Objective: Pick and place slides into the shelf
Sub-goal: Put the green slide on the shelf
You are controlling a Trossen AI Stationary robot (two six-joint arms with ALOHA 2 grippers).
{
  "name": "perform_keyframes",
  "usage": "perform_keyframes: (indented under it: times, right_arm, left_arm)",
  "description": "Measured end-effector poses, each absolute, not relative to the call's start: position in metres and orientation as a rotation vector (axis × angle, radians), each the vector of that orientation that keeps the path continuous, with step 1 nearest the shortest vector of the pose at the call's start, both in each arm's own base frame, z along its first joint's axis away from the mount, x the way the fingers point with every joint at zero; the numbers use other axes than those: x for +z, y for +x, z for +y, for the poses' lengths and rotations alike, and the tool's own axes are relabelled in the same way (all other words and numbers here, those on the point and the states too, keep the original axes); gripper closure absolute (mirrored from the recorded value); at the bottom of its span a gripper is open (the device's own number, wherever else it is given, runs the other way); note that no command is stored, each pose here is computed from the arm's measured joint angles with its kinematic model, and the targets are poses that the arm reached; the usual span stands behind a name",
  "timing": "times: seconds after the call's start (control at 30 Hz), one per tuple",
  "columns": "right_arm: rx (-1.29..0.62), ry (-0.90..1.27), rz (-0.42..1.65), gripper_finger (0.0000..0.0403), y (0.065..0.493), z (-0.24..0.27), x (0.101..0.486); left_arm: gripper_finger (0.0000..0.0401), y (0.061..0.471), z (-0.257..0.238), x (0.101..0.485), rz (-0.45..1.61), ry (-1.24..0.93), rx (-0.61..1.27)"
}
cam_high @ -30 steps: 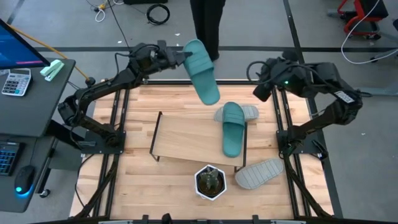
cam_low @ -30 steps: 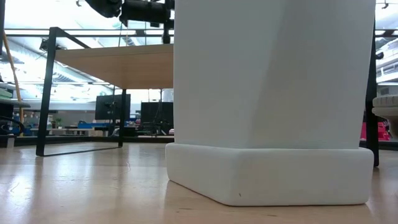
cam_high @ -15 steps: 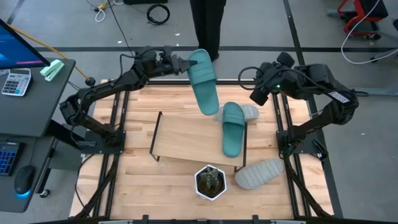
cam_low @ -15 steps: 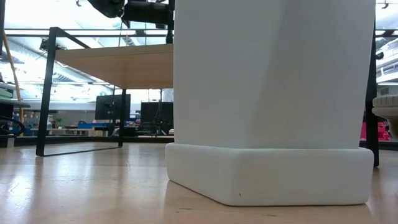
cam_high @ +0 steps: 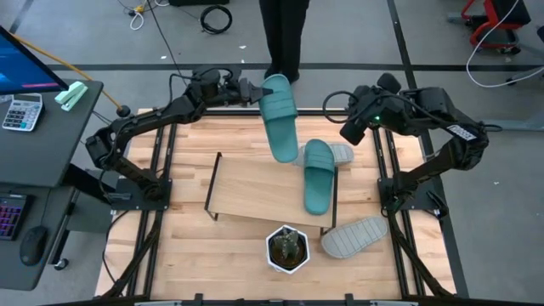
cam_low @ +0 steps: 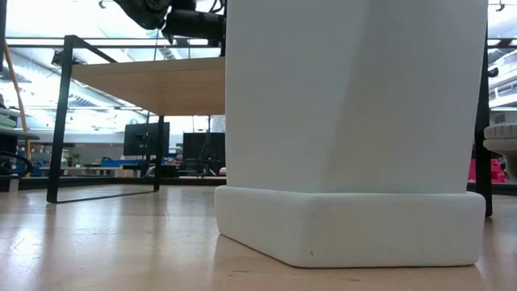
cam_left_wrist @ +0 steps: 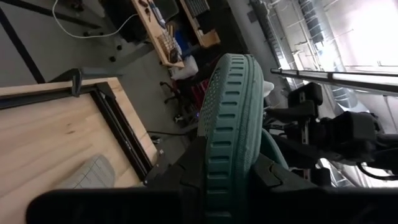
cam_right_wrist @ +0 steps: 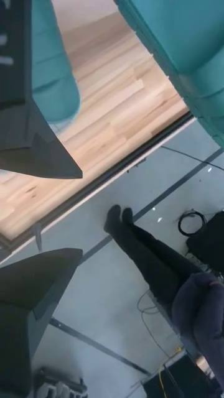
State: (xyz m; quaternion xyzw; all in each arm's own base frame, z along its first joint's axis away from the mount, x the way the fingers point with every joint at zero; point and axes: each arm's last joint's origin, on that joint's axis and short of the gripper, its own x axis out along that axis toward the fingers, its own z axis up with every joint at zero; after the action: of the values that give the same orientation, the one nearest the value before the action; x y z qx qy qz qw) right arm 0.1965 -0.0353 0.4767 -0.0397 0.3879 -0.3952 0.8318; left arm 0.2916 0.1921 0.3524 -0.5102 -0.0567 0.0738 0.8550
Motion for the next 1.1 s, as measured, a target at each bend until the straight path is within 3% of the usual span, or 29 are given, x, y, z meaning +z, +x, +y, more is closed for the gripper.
perform_keyframes:
  times: [0.8, 1.1]
  right_arm:
    - [-0.842, -0.041, 0.84, 0.0204, 0.193, -0.035, 0.475]
    - [-0.842, -0.04, 0.838, 0.0204, 0.193, -0.035, 0.475]
  left_arm:
    - [0.0341, 0.302, 0.175, 0.339, 0.022, -1.065, 0.164]
    - [0.0341, 0.326, 0.169, 0.313, 0.095, -1.131, 0.187]
